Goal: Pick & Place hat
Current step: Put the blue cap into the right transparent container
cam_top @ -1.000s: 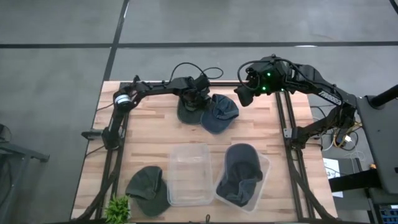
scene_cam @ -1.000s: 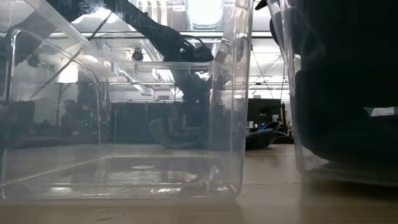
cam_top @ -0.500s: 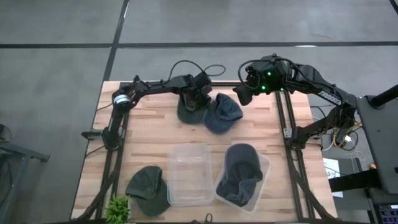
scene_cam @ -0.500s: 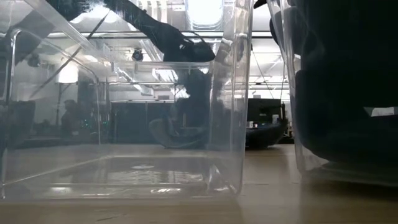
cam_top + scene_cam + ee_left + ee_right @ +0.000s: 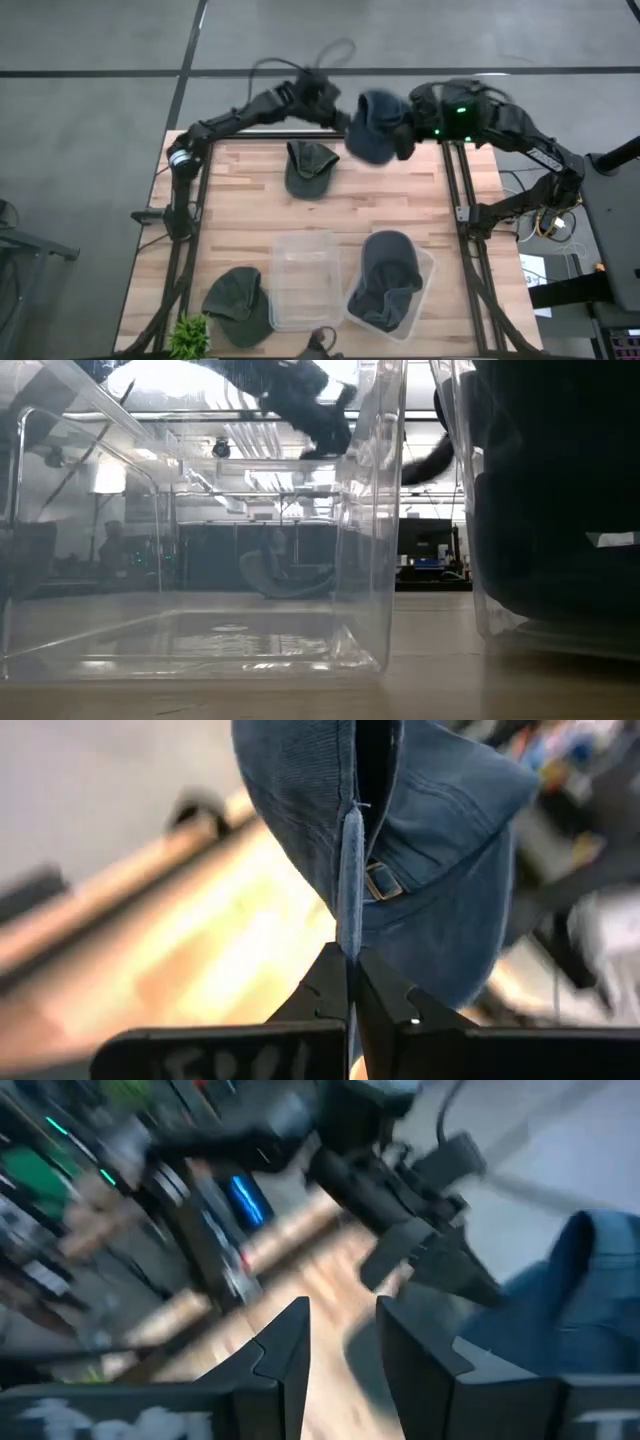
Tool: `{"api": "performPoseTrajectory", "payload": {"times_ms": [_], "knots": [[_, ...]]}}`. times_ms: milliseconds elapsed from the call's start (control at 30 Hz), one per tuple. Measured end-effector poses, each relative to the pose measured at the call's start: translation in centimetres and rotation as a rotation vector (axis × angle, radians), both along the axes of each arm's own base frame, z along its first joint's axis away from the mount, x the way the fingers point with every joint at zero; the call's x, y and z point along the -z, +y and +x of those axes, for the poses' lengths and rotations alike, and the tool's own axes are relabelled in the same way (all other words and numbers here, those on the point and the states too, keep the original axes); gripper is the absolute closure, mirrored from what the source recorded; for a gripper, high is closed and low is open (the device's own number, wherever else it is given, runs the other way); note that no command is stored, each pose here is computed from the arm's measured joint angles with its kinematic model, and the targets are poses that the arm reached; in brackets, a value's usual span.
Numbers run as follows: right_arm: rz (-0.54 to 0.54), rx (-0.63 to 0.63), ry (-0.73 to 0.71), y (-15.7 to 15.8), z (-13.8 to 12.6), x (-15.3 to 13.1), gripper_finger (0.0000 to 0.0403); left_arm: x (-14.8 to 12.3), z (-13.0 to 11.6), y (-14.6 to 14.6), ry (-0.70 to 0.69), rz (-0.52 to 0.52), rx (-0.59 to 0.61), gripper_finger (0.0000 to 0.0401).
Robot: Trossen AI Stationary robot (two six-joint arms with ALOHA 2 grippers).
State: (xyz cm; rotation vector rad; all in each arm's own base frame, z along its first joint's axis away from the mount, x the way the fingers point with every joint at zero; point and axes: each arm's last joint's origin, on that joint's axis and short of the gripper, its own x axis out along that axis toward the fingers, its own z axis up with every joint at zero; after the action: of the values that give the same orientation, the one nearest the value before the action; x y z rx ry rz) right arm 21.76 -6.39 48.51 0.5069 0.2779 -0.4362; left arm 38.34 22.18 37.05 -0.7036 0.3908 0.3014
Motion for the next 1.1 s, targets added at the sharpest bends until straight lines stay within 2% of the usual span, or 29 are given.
{"api": "performPoseTrajectory", "payload": {"times_ms": [133,300,467,567,767,1000,1100], "knots": [[-0.149,-0.01,-0.154,0.6,-1.6,-2.4,0.0301,-4.6,-2.0,0.8,-0.151,0.051,-0.05,0.04],[-0.324,0.002,-0.246,1.4,-3.2,-4.3,0.031,-9.7,-5.1,1.2,-0.336,0.102,-0.115,0.04],[-0.413,0.035,-0.278,1.6,-3.1,-4.9,0.032,-14.6,-8.2,0.4,-0.597,0.161,-0.142,0.04],[-0.425,0.072,-0.28,1.4,-2.4,-4.9,0.0319,-16.9,-10.0,-0.6,-0.713,0.185,-0.136,0.04],[-0.491,0.074,-0.312,0.9,0.1,-4.9,0.0283,-19.6,-12.3,-2.4,-0.858,0.223,-0.129,0.04],[-0.694,0.089,-0.34,0.0,4.1,-4.6,0.0205,-20.9,-13.5,-3.4,-0.935,0.204,-0.114,0.04],[-0.762,0.17,-0.354,-0.5,5.6,-4.5,0.0179,-21.0,-13.5,-3.5,-0.948,0.177,-0.108,0.04]]}}
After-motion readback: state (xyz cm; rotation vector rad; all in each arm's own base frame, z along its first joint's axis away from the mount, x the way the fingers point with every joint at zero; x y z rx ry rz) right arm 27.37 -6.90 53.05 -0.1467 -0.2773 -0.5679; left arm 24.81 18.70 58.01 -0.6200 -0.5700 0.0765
